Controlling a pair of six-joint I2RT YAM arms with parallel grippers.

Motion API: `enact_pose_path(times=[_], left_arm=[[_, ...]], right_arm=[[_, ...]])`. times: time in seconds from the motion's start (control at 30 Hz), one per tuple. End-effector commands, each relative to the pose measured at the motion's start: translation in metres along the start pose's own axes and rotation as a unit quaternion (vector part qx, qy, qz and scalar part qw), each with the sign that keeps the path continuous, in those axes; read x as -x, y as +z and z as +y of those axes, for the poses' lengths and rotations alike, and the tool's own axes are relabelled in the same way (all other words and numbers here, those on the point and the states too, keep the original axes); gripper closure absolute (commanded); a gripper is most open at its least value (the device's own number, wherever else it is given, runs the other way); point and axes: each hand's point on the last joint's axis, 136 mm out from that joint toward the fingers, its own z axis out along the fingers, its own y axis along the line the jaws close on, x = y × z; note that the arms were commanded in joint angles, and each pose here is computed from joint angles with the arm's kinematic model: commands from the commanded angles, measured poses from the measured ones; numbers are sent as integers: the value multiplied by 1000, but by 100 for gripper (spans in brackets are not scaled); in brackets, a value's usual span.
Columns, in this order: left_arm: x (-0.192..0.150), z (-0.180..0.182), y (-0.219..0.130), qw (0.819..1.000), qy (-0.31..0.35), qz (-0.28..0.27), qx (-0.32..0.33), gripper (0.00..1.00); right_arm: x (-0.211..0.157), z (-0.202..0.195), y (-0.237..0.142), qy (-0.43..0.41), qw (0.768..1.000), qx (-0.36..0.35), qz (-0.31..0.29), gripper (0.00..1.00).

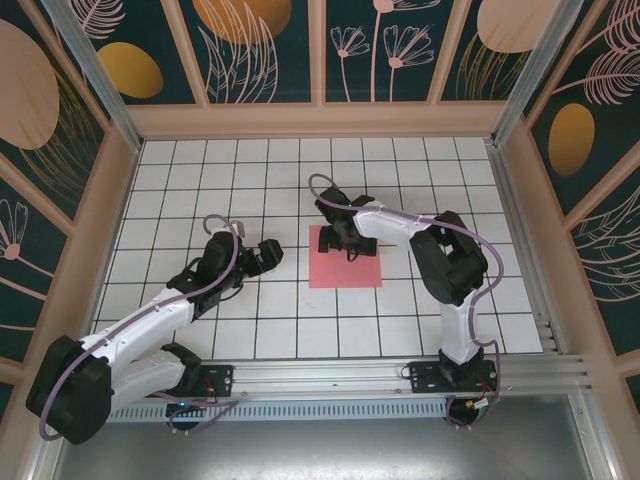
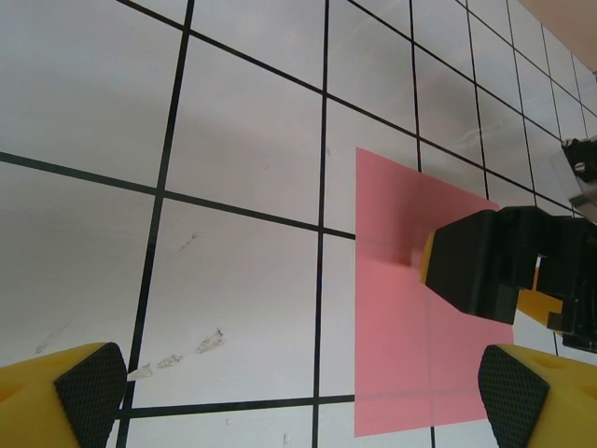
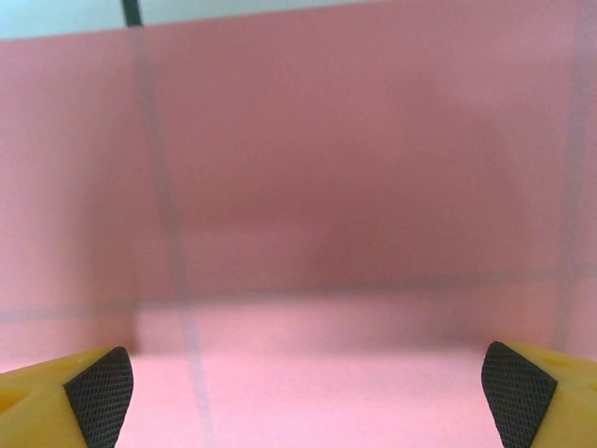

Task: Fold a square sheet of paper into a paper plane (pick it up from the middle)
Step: First fold in half a square sheet of paper at the center of the table.

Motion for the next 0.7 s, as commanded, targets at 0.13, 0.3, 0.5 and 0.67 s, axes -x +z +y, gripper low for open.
enact_pose_path(times=[0.13,0.3,0.5,0.67], left_arm=[[6,-11,2,1000,11,-2,-16,1],[5,-9,1,1000,12,-1,-14,1],[5,-10,1,1000,11,-1,-13,1],[5,-10,1,1000,11,-1,-14,1]], right_arm=[[-2,6,5,0,1000,-5,17,1],[-13,1,17,-2,999,-19,34,1],[-29,-5,32,-8,998,-25,58,1],[-42,-9,45,-6,997,-27,76,3]])
